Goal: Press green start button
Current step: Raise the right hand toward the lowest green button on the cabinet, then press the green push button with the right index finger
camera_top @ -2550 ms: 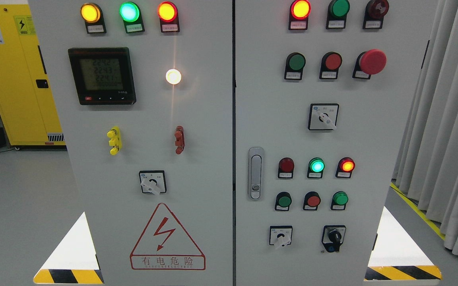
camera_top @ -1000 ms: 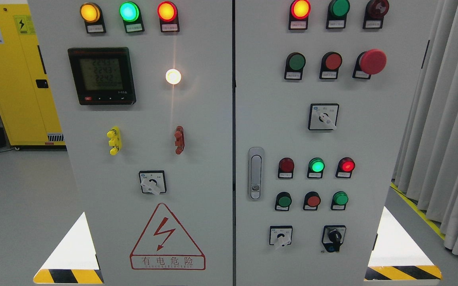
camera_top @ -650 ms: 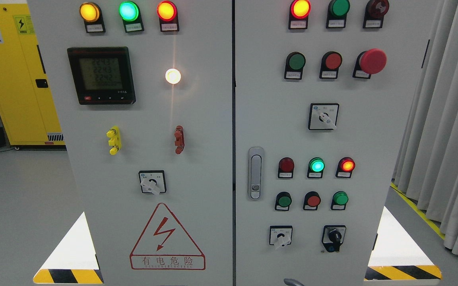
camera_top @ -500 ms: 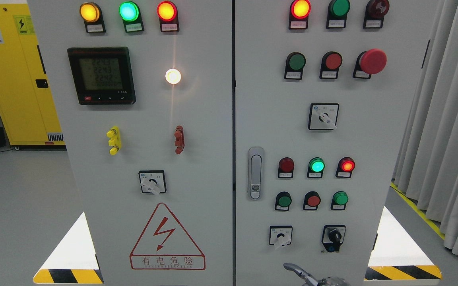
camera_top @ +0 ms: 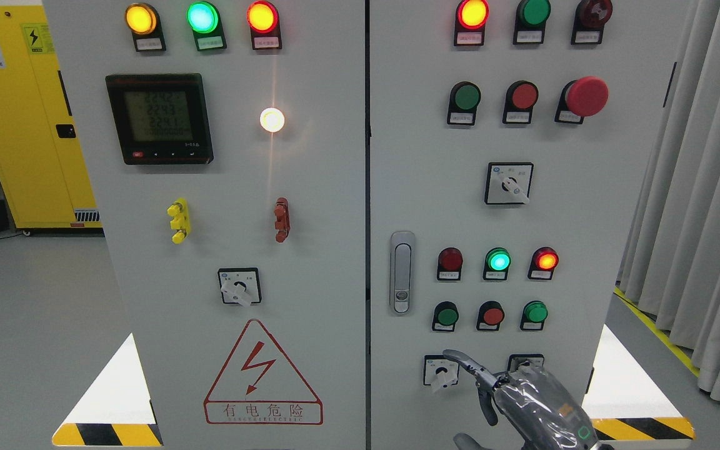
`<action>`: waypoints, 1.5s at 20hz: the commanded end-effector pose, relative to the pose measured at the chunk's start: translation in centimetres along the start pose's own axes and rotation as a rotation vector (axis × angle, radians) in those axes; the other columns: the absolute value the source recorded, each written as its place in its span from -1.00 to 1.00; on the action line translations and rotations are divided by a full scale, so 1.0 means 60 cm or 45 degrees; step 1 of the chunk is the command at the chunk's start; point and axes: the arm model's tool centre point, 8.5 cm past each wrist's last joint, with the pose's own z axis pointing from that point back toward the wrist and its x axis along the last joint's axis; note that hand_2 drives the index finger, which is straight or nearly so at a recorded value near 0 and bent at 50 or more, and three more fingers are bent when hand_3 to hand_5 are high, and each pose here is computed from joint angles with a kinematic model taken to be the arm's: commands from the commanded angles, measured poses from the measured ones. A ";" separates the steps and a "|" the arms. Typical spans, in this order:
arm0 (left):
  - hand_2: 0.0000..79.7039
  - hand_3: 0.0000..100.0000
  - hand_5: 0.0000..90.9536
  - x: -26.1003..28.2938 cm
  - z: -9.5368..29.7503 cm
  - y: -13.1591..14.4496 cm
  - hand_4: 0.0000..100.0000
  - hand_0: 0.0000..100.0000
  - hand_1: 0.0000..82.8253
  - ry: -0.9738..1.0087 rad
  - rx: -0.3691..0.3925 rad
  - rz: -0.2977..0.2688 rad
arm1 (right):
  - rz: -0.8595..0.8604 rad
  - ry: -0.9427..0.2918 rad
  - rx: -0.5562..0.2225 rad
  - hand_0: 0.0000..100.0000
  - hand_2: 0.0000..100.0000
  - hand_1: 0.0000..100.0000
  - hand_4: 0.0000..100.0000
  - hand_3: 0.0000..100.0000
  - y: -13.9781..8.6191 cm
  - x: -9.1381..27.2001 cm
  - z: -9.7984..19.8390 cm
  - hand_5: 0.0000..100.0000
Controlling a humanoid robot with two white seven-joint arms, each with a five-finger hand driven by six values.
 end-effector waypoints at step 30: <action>-1.00 -1.00 -1.00 0.047 -0.004 0.000 -1.00 -0.76 0.34 -0.071 -0.003 -0.005 | 0.039 0.117 0.014 0.77 -1.00 0.38 0.84 0.71 0.014 -0.051 -0.040 0.99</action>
